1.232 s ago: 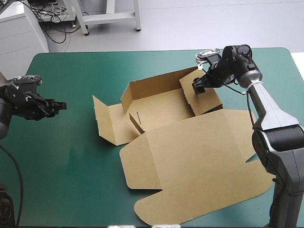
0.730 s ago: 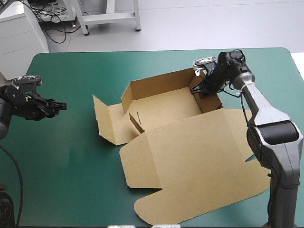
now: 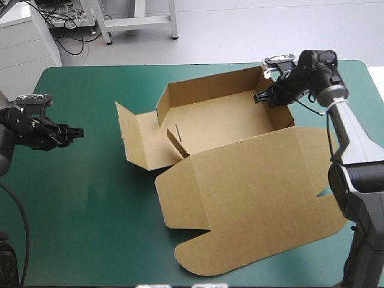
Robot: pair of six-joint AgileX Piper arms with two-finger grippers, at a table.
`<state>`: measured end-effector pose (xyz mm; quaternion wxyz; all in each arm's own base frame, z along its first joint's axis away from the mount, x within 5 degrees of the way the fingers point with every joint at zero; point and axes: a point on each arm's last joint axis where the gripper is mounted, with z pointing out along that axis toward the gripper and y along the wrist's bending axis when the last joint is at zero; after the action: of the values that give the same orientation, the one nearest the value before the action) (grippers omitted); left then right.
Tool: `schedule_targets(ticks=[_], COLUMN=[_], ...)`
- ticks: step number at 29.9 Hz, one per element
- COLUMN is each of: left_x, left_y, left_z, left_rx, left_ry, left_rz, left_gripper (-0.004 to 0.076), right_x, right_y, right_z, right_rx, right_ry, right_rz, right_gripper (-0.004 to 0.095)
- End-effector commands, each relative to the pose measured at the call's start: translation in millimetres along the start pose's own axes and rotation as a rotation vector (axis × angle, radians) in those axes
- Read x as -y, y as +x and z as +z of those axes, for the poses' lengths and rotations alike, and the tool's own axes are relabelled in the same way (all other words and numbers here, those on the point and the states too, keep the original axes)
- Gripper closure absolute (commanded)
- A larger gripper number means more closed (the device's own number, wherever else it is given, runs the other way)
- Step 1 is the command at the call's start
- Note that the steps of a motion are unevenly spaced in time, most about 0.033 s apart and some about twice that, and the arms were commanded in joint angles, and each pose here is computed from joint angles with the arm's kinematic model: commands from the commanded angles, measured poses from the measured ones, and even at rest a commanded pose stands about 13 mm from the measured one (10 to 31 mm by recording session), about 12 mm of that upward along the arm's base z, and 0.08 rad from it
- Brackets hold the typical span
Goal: Fold the box
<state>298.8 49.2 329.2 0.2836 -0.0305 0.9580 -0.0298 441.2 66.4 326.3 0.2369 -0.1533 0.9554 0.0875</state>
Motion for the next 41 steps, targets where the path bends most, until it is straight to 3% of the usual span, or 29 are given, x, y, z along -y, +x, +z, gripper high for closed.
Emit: schedule_targets(ticks=[1,4,11,22,27,36,41], left_x=[2,4,20,55,68,111,125], left_y=[-12,-13,-17,-31,-39,-38,-43], left_z=[-16,-11,10,13,4,5,-2], left_rx=[0.126,0.115,0.091,0.194,0.271,0.226,0.273], left_ry=[0.001,0.031,0.264,0.694,0.845,1.028,1.120], left_rz=[-0.011,-0.032,-0.029,-0.060,-0.114,-0.126,-0.172], left_gripper=[0.0379,0.0379,0.0379,0.0379,0.0379,0.0379,0.0371], right_x=[3,9,6,-13,-16,-16,-9], right_y=[-6,-4,6,-2,-3,-9,-10], right_z=[-78,-105,-150,-162,-159,-133,-121], right_rx=[0.218,0.300,0.382,0.501,0.495,0.439,0.409], right_ry=[-0.078,-0.129,-0.125,-0.345,-0.314,-0.296,-0.254], right_rz=[0.052,0.065,0.066,0.129,0.115,0.123,0.130], right_gripper=[0.0916,0.0916,0.0916,0.0916,0.0916,0.0916,0.0916])
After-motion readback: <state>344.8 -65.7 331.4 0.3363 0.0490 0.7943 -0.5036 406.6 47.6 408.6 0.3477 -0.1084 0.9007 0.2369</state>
